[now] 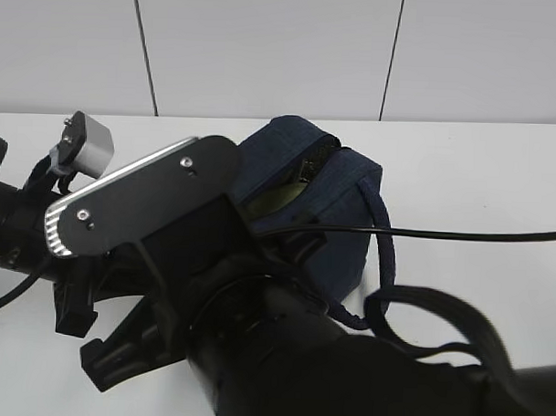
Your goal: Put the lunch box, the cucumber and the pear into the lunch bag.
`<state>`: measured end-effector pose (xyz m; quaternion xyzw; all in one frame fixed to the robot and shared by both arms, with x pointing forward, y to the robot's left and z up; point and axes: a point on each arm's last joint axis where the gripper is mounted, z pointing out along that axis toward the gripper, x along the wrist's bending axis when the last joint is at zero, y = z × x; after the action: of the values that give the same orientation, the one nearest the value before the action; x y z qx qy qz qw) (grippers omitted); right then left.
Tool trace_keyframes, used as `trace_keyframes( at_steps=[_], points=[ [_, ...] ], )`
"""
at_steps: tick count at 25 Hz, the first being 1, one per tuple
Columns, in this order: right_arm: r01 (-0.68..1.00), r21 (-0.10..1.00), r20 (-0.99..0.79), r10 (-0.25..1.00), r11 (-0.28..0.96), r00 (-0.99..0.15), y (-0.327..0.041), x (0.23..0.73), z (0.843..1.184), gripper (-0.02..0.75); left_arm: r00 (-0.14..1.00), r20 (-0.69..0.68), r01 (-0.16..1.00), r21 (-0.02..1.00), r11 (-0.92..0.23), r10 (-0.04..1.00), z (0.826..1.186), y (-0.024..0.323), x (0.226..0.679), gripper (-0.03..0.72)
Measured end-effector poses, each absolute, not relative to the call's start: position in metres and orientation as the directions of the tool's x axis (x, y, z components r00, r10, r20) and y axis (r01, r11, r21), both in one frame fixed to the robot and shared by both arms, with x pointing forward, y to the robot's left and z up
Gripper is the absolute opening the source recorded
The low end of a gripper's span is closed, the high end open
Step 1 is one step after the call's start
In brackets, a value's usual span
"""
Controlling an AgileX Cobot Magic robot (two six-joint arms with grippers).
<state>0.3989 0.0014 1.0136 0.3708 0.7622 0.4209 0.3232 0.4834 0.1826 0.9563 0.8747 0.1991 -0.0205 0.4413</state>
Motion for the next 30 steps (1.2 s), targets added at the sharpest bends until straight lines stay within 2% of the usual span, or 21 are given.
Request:
trace_keyframes(
  at_steps=[5, 14, 18, 30],
  points=[
    [0.307, 0.895, -0.142, 0.858, 0.324, -0.494, -0.007, 0.409, 1.025, 0.000, 0.914, -0.223, 0.381, 0.757, -0.530, 0.338, 0.956, 0.183, 0.483, 0.006],
    [0.378, 0.904, -0.021, 0.905, 0.198, -0.424, -0.025, 0.455, 1.042, 0.000, 0.908, -0.228, 0.393, 0.751, -0.531, 0.351, 0.956, 0.183, 0.484, 0.003],
    [0.391, 0.903, -0.015, 0.922, 0.179, -0.387, -0.039, 0.473, 1.043, 0.000, 0.909, -0.227, 0.393, 0.749, -0.533, 0.351, 0.955, 0.184, 0.484, 0.003],
    [0.450, 0.886, 0.079, 0.918, 0.114, -0.388, -0.069, 0.511, 1.042, 0.000, 0.909, -0.223, 0.392, 0.746, -0.538, 0.353, 0.955, 0.184, 0.484, 0.002]
  ],
)
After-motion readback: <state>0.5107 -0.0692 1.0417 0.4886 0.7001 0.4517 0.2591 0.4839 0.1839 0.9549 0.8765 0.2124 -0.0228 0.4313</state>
